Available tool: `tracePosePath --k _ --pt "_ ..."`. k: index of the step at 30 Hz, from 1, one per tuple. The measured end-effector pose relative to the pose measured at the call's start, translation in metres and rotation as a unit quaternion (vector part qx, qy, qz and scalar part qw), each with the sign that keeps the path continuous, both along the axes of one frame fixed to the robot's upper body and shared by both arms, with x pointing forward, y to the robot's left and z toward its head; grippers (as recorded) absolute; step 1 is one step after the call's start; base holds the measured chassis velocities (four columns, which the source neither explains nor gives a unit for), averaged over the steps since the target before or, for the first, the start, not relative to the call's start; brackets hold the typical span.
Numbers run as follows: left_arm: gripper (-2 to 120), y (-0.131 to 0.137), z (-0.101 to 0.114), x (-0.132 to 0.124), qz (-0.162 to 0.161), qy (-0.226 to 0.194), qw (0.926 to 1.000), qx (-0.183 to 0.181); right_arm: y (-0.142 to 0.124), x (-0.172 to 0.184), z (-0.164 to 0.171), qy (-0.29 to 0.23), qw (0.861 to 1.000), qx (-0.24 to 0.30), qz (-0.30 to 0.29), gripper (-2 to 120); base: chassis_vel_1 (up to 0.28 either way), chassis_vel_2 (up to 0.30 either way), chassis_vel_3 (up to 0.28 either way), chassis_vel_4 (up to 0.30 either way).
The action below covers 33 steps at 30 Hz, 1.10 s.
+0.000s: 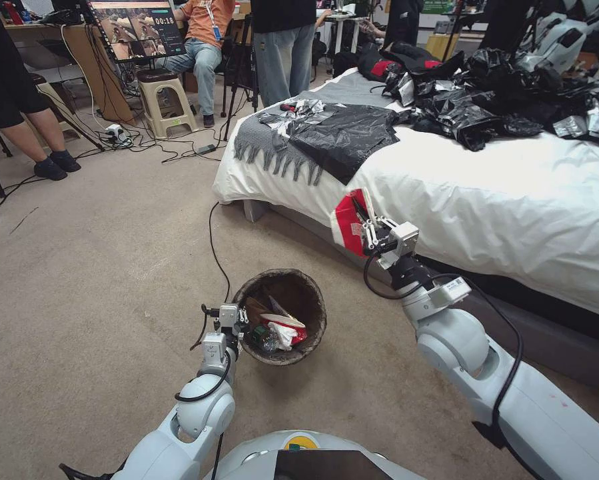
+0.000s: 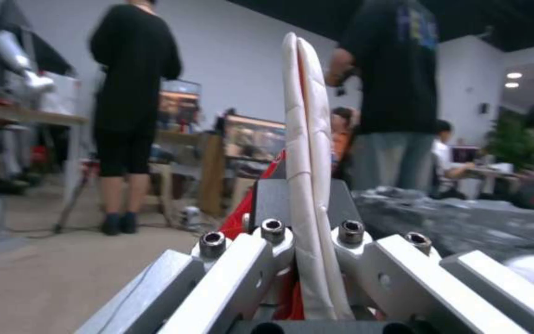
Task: Pick up the trash bin, then pick up the garbage from the floor and place it into the trash bin.
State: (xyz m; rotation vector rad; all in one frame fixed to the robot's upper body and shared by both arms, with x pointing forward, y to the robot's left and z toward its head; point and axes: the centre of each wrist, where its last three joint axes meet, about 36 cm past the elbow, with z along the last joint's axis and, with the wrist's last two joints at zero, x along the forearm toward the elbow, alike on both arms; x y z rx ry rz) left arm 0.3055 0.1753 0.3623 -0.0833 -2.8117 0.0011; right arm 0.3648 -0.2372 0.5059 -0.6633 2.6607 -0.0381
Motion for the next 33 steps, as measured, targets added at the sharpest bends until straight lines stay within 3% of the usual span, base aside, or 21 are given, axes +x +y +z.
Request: tracePosePath --k 6,15,33 --pt "0 -0.006 -0.003 0.000 -0.009 0.003 0.9999 0.002 0.023 -0.022 0.002 0.008 0.997 -0.003 0.083 0 0.000 0.000 0.000 0.000" --pt "0 -0.007 -0.002 0.001 -0.009 0.001 1.0000 0.002 0.055 -0.049 -0.057 0.077 0.980 -0.054 0.177 0 0.000 0.000 0.000 0.000" --pt "0 -0.010 0.005 0.001 -0.006 -0.006 0.9999 -0.007 0.075 -0.039 -0.152 0.131 0.965 -0.121 0.191 0 0.000 0.000 0.000 0.000"
